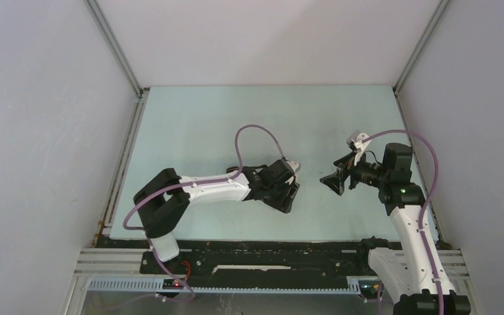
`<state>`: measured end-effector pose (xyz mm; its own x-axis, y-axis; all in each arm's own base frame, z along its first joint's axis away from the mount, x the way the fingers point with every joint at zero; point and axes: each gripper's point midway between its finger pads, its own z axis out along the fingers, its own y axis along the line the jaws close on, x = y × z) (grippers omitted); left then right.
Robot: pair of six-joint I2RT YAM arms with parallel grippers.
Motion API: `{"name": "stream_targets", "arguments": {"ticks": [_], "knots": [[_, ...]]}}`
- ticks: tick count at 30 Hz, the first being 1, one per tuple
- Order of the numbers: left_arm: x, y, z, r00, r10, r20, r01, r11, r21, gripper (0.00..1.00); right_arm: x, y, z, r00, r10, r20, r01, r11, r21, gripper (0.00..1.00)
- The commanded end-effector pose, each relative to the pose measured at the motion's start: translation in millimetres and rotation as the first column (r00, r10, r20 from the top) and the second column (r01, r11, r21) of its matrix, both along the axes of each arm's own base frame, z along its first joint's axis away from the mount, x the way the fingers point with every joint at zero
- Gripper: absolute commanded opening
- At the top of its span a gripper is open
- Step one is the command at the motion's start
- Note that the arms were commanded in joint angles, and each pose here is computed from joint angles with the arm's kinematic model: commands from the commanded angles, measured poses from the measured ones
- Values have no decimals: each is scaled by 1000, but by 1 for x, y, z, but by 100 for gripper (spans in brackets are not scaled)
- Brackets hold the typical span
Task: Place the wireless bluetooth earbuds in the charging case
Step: Adjust the charging case at the center of the board.
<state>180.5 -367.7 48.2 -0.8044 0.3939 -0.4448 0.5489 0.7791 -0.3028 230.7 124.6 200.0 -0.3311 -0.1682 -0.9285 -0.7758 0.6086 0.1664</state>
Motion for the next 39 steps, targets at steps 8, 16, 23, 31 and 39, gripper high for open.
{"name": "stream_targets", "arguments": {"ticks": [8, 16, 23, 31, 39], "knots": [[72, 39, 48, 900, -97, 425, 46, 991, 128, 68, -2, 2, 9, 1000, 11, 25, -12, 1000, 15, 84], [85, -7, 24, 955, -67, 288, 70, 998, -1, 66, 0, 0, 9, 1000, 1, 24, -1, 1000, 14, 84], [65, -20, 2, 978, -100, 184, 113, 991, -66, 65, 0, -1, 9, 1000, 1, 28, -2, 1000, 13, 83], [39, 0, -5, 987, -82, 139, 93, 993, -71, 64, -1, 0, 9, 1000, 5, 27, -5, 1000, 11, 83], [18, -2, 2, 985, -115, 130, 126, 988, -85, 64, -1, -1, 8, 1000, 2, 25, -2, 1000, 9, 83]]}}
